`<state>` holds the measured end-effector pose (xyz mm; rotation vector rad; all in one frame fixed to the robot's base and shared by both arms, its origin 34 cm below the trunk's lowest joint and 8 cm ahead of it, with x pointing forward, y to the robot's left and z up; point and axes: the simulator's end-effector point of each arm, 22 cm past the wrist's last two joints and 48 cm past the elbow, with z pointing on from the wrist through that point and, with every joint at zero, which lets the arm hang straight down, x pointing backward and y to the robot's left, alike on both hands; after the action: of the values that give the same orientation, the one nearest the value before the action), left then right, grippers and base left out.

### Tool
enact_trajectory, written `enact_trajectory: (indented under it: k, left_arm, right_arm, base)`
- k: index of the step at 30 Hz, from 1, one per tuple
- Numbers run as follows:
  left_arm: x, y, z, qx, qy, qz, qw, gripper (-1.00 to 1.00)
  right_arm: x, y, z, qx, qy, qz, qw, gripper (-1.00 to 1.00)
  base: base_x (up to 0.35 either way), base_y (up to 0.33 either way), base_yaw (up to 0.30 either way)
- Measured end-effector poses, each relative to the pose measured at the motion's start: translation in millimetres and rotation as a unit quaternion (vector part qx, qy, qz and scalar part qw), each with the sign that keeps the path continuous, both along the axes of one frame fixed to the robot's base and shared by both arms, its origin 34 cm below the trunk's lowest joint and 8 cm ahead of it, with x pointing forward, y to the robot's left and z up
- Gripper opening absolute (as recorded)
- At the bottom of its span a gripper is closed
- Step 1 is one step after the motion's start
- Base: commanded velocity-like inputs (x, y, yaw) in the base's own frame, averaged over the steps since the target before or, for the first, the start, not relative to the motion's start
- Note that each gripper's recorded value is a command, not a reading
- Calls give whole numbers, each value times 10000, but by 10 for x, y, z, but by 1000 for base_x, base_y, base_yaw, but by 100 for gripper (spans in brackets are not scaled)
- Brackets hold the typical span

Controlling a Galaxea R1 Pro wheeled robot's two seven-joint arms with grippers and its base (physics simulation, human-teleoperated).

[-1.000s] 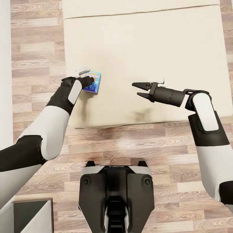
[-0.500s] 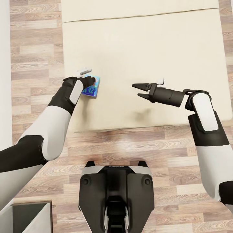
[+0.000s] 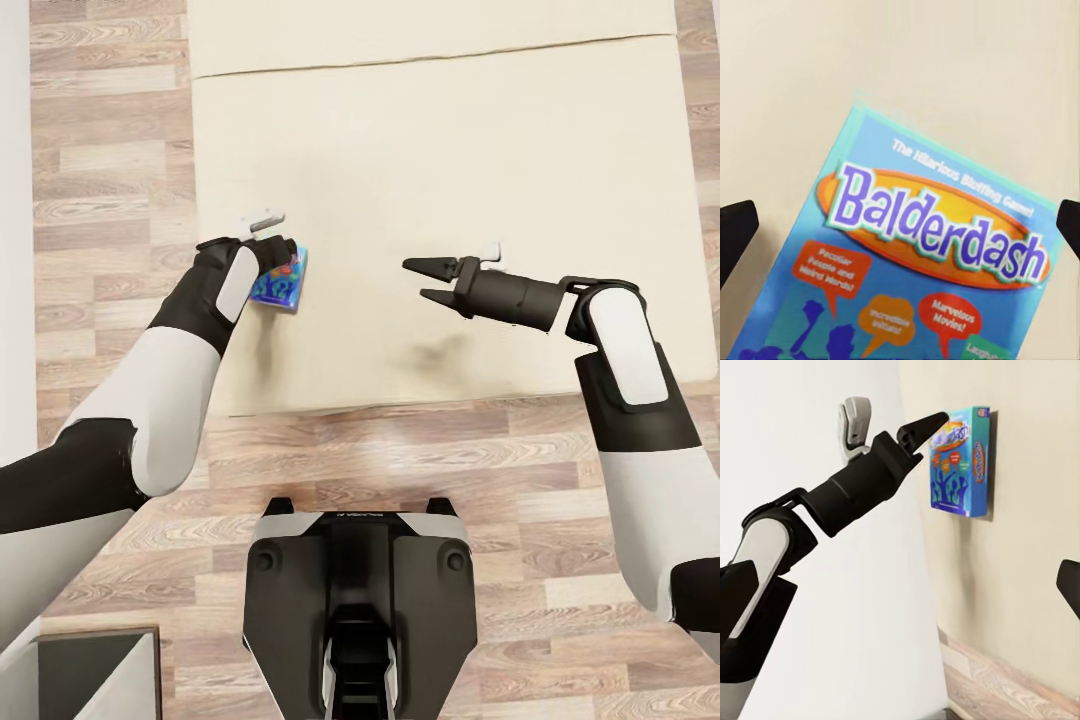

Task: Put all the toys in the child's room - the three board games (two on the bed and one on the table), the two jigsaw puzzles on the table, and the tennis ball on the table - inside the toy box on the table in the child's room.

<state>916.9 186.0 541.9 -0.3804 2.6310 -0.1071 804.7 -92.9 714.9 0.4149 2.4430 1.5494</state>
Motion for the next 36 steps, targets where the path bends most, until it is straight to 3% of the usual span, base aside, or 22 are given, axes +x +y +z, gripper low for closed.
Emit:
enact_trajectory:
  k: [9,36]
  left_arm:
    - [4,3,-2,2,-6,2,10000,100]
    - [-66,2,-129,2,64,-2,10000,100]
  right_arm:
    - [-2,12,-12,-7,15,1,10000,100]
    - [-59,5,-147,-39,129,10,9999,100]
  base:
    - [122,0,0]
    - [12,0,0]
